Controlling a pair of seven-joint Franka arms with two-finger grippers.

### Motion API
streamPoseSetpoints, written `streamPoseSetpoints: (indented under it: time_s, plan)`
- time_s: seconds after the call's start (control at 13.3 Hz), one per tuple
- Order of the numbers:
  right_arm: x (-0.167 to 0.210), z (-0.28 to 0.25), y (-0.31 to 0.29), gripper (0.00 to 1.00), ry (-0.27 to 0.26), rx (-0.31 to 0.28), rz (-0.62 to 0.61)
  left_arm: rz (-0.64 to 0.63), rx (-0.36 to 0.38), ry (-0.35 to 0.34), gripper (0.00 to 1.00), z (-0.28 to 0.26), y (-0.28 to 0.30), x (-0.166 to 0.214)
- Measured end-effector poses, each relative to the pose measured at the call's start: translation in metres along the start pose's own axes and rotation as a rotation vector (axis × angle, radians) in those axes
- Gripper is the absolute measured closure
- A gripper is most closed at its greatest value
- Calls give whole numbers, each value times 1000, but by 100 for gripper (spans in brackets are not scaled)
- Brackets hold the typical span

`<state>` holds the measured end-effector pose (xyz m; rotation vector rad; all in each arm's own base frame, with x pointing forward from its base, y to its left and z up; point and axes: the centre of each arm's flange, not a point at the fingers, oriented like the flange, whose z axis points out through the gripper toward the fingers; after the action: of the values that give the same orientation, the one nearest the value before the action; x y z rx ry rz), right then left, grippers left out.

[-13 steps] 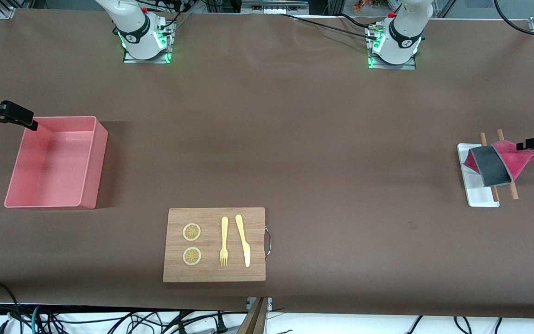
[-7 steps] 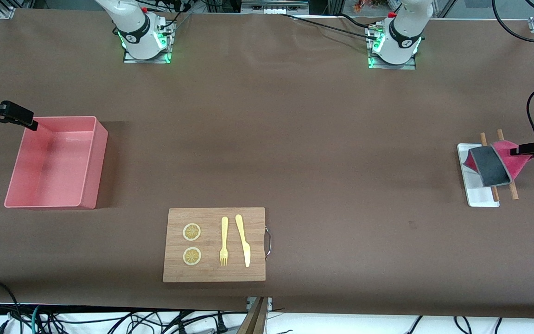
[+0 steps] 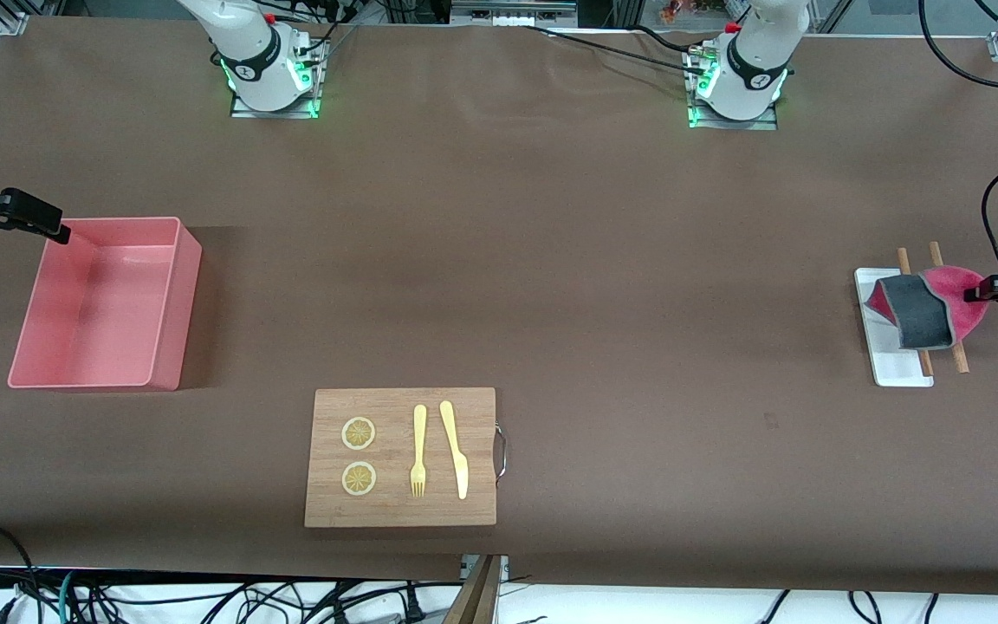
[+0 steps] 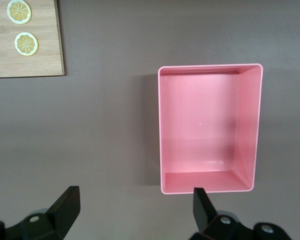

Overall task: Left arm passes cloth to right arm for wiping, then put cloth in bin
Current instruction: 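Lower the left gripper onto the pink-and-grey cloth and grasp it, then lift the cloth with the left gripper while the right gripper reaches over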

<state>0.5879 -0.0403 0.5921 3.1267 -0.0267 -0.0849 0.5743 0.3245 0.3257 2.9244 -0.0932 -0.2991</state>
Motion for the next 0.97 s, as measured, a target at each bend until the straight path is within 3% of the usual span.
streamPoseSetpoints:
  time_s: [0.15, 0.45, 0.75, 0.97]
  plan:
    - [0, 0, 0, 0, 0, 0, 0, 7, -12, -16, 95, -13, 3, -1]
    - [0, 0, -2, 0, 1, 18, -1, 73, -125, -99, 95, -71, 56, 0]
    - [1, 1, -3, 0, -2, 20, -3, 55, -320, -86, 95, -99, 148, 18]
    - [4, 10, -8, 0, -22, 23, -11, -50, -469, -132, 95, -103, 241, 42]
